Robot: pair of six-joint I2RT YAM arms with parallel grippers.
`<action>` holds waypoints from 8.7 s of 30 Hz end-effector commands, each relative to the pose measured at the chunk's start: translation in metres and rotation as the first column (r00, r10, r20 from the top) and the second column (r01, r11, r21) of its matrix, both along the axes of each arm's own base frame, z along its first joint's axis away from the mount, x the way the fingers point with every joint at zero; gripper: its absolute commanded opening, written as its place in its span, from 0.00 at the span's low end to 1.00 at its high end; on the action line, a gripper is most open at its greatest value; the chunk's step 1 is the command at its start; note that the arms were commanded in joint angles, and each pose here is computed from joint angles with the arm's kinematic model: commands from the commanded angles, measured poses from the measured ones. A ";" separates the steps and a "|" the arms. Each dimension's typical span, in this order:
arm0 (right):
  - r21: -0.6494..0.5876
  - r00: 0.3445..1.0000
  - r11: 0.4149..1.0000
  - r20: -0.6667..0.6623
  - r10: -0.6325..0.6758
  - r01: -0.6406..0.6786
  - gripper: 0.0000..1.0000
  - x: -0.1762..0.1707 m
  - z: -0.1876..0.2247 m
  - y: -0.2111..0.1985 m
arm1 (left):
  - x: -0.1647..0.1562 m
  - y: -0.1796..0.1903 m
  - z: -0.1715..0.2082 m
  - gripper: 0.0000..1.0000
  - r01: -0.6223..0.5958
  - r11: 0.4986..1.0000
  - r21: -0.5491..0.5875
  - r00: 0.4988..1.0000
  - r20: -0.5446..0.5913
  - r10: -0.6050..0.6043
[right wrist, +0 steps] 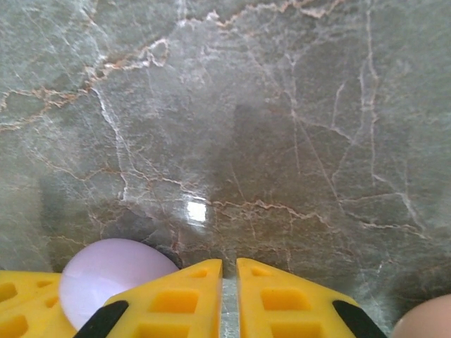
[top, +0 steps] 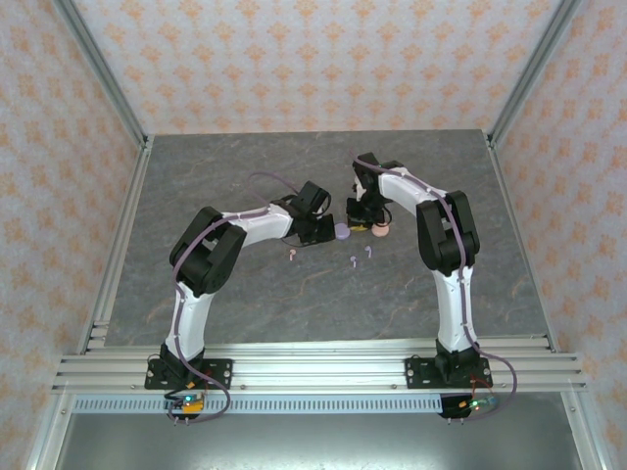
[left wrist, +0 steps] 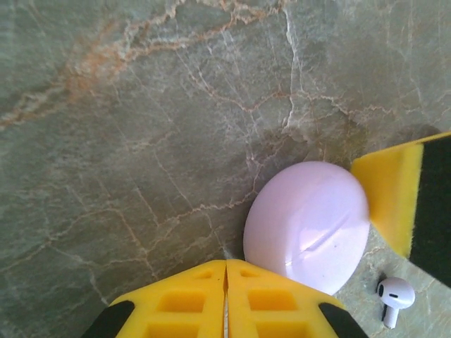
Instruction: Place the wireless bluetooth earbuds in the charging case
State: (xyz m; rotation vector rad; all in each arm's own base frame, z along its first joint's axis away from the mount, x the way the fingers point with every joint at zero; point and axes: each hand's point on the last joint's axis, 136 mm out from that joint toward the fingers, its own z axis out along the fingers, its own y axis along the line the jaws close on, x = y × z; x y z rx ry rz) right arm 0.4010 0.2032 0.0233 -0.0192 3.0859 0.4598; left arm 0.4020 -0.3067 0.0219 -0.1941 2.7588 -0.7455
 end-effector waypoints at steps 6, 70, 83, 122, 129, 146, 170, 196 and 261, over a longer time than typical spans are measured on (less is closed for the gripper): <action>-0.003 0.999 1.000 -0.044 0.024 -0.024 0.15 -0.020 0.000 -0.003 | 0.007 0.012 -0.010 0.10 -0.048 0.997 0.063 0.998 -0.024 0.050; 0.339 0.996 0.937 -0.054 -0.074 0.088 0.23 -0.011 0.008 0.009 | 0.000 -0.013 0.013 0.50 -0.073 0.973 -0.221 0.997 -0.015 0.071; 0.325 0.994 0.940 -0.072 -0.083 0.102 0.20 -0.015 0.000 0.007 | 0.006 -0.023 0.006 0.50 -0.068 0.968 -0.241 0.998 -0.009 0.068; 0.397 0.980 0.912 0.116 -0.163 0.105 0.28 0.003 0.072 -0.006 | 0.020 -0.006 0.049 0.13 -0.084 0.944 -0.319 0.990 0.077 0.114; 0.499 0.946 0.866 0.292 -0.141 -0.025 0.33 0.002 0.141 0.000 | 0.025 0.009 0.131 0.13 0.059 0.905 -0.422 0.963 0.261 0.059; 0.662 0.844 0.621 0.536 -0.003 -0.419 0.47 -0.041 0.255 0.049 | 0.000 0.016 0.258 0.11 0.389 0.766 -0.511 0.827 0.561 -0.045; 0.635 0.750 0.464 0.654 0.102 -0.617 0.42 -0.077 0.311 0.055 | -0.039 0.027 0.327 0.10 0.571 0.672 -0.472 0.708 0.698 -0.111; 0.640 0.757 0.445 0.635 0.154 -0.627 0.29 -0.076 0.309 0.070 | -0.051 0.014 0.332 0.10 0.610 0.659 -0.441 0.682 0.715 -0.153; 0.608 0.758 0.494 0.625 0.186 -0.622 0.44 -0.077 0.311 0.067 | -0.068 0.014 0.312 0.12 0.640 0.684 -0.350 0.672 0.687 -0.276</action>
